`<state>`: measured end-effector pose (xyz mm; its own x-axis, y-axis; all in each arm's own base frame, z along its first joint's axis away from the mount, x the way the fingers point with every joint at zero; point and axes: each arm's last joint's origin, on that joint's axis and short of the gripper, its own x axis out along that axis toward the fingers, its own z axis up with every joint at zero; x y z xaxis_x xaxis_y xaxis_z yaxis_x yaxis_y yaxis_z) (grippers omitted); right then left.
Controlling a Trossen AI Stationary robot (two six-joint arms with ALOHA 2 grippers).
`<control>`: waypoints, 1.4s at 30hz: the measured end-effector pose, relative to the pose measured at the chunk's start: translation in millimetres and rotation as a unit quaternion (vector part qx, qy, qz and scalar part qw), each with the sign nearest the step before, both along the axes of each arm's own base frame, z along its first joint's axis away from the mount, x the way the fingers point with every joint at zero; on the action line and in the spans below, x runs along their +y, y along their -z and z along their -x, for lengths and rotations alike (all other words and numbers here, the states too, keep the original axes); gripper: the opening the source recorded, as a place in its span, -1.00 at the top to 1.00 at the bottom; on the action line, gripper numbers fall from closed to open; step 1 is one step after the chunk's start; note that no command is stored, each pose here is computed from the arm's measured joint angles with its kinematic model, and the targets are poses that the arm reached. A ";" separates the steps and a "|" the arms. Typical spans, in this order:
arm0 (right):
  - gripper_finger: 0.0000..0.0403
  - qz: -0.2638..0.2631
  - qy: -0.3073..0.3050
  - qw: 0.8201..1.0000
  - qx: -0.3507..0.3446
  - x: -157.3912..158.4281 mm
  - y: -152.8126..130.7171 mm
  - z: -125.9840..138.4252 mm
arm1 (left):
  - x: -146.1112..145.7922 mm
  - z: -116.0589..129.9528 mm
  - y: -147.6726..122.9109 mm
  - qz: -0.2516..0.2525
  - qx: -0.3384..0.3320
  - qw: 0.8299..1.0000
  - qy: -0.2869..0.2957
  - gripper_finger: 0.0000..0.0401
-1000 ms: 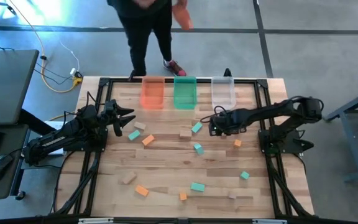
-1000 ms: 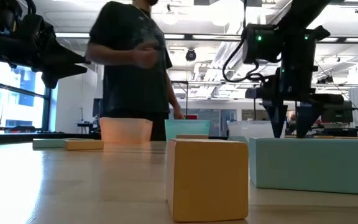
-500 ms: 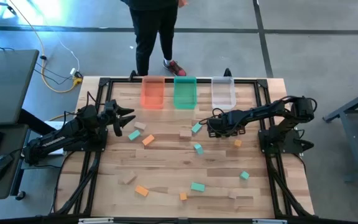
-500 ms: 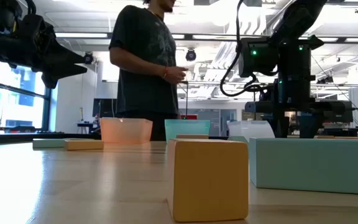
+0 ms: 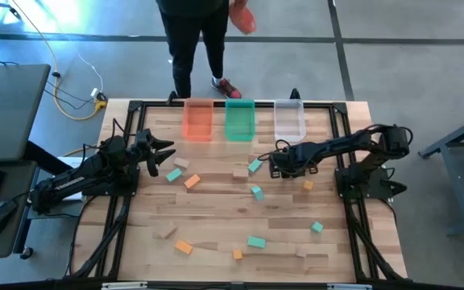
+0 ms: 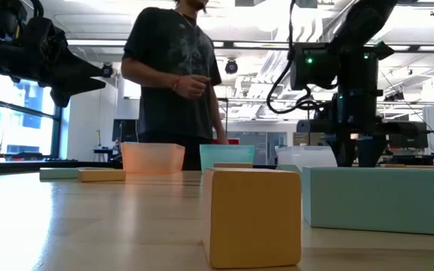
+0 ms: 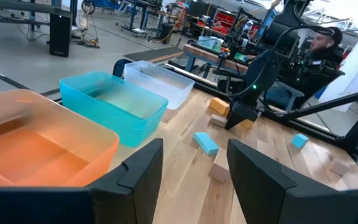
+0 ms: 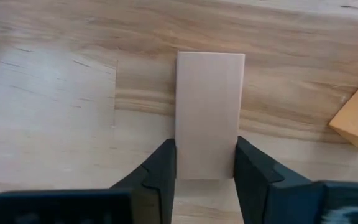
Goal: Sort & place blocks by color
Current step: Put the brown block into the transparent bin
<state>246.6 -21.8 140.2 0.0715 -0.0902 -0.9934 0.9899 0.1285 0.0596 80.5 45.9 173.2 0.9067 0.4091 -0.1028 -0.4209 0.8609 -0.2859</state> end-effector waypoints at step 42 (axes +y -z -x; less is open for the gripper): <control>0.49 0.383 -0.053 0.875 -0.290 -100.9 -128.2 22.6 | 0.3 0.2 0.1 0.096 -0.043 0.994 -0.017 0.16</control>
<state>224.0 -122.7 268.4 0.5930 -0.6759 -0.4377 0.8012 0.4409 0.4047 80.4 46.2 173.1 0.9015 0.4201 -0.1040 -0.4155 0.7728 -0.4797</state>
